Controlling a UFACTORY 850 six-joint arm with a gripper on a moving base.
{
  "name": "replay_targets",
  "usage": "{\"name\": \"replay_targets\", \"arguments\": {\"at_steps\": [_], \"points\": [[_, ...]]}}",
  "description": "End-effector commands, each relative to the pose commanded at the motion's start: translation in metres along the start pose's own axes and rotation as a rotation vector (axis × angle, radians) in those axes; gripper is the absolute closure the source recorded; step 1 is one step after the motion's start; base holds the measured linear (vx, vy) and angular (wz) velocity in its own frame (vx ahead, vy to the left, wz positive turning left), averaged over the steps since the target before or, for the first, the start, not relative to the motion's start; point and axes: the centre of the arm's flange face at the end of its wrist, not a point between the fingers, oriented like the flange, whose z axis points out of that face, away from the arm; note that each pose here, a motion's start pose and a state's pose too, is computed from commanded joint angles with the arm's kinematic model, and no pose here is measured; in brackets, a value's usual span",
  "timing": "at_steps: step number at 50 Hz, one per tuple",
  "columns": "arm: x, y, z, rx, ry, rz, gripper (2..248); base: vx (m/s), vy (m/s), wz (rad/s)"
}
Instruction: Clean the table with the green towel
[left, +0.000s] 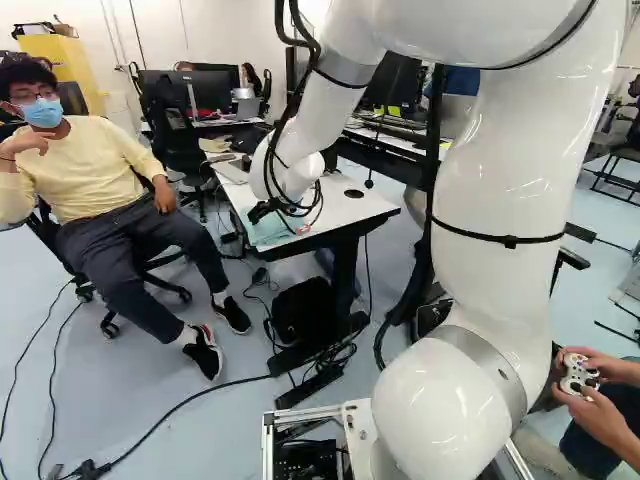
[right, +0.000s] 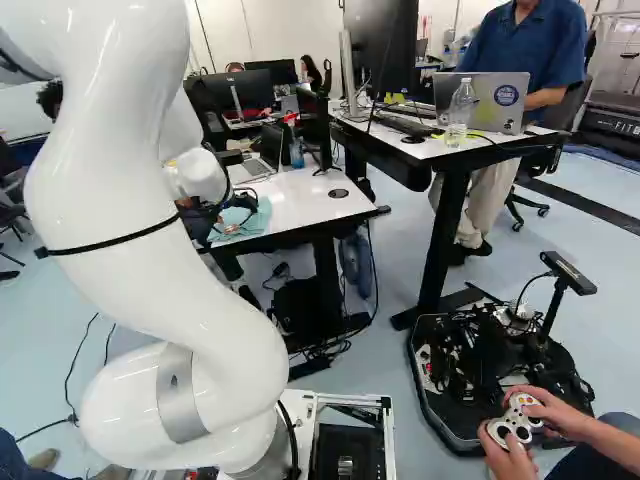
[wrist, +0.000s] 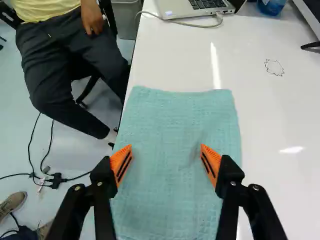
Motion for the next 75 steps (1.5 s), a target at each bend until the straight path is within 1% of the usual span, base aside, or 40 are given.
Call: {"name": "replay_targets", "arguments": {"at_steps": [3,4,8,9,13,14,18,19,24,25,29,30,34,35,40,41,45,46,50,51,55,56,61,62,66,67,71,72,75], "points": [[0.0003,0.0000,0.0000,0.000,0.003,0.000,57,0.000,0.000,0.000],[0.0004,0.0000,0.0000,0.000,0.004,0.000,69,0.000,0.000,0.000],[0.0008,0.0000,0.0000,0.000,0.009,0.000,69,0.000,0.000,0.000],[0.0009,0.0000,0.0000,0.000,0.010,0.000,82,0.000,0.000,0.000],[0.0014,0.0000,0.0000,0.000,0.015,0.000,82,0.000,0.000,0.000],[0.0015,0.0000,0.0000,0.000,0.017,0.000,94,0.000,0.000,0.000],[0.0018,0.0000,0.0000,0.000,0.020,0.000,94,0.000,0.000,0.000],[0.0018,0.0000,0.0000,0.000,0.020,0.000,106,0.000,0.000,0.000],[0.0019,0.0000,0.0000,0.000,0.021,0.000,106,0.000,0.000,0.000],[0.0019,0.0000,0.0000,0.000,0.021,0.000,118,0.000,0.000,0.000],[0.0019,0.0000,0.0000,0.000,0.021,0.000,118,0.000,0.000,0.000],[0.0019,0.0000,0.0000,0.000,0.021,0.000,131,0.000,0.000,0.000],[0.0019,0.0000,0.0000,0.000,0.021,0.000,131,0.000,0.000,0.000],[0.0019,0.0000,0.0000,0.000,0.021,0.000,142,0.000,0.000,0.000],[0.0019,0.0000,0.0000,0.000,0.021,0.000,142,0.000,0.000,0.000],[0.0019,0.0000,0.0000,0.000,0.021,0.000,154,0.000,0.000,0.000],[0.0019,0.0000,0.0000,0.000,0.021,0.000,154,0.000,0.000,0.000],[0.0020,0.0000,0.0000,0.000,0.022,0.000,166,0.000,0.000,0.000],[0.0021,0.0000,0.0000,0.000,0.023,0.000,166,0.000,0.000,0.000],[0.0021,0.0000,0.0000,0.000,0.024,0.000,178,0.000,0.000,0.000],[0.0024,0.0000,0.0000,0.000,0.026,0.000,178,0.000,0.000,0.000],[0.0024,0.0000,0.0000,0.000,0.027,0.000,190,0.000,0.000,0.000],[0.0028,0.0000,0.0000,0.000,0.031,0.000,190,0.000,0.000,0.000],[0.0028,0.0000,0.0000,0.000,0.031,0.000,200,0.000,0.000,0.000],[0.0029,0.0000,0.0000,0.000,0.032,0.000,200,0.000,0.000,0.000],[0.0029,0.0000,0.0000,0.000,0.032,0.000,207,0.000,0.000,0.000],[0.0029,0.0000,0.0000,0.000,0.032,0.000,207,0.000,0.000,0.000],[0.0029,0.0000,0.0000,0.000,0.032,0.000,214,0.000,0.000,0.000],[0.0029,0.0000,0.0000,0.000,0.032,0.000,214,0.000,0.000,0.000]]}}
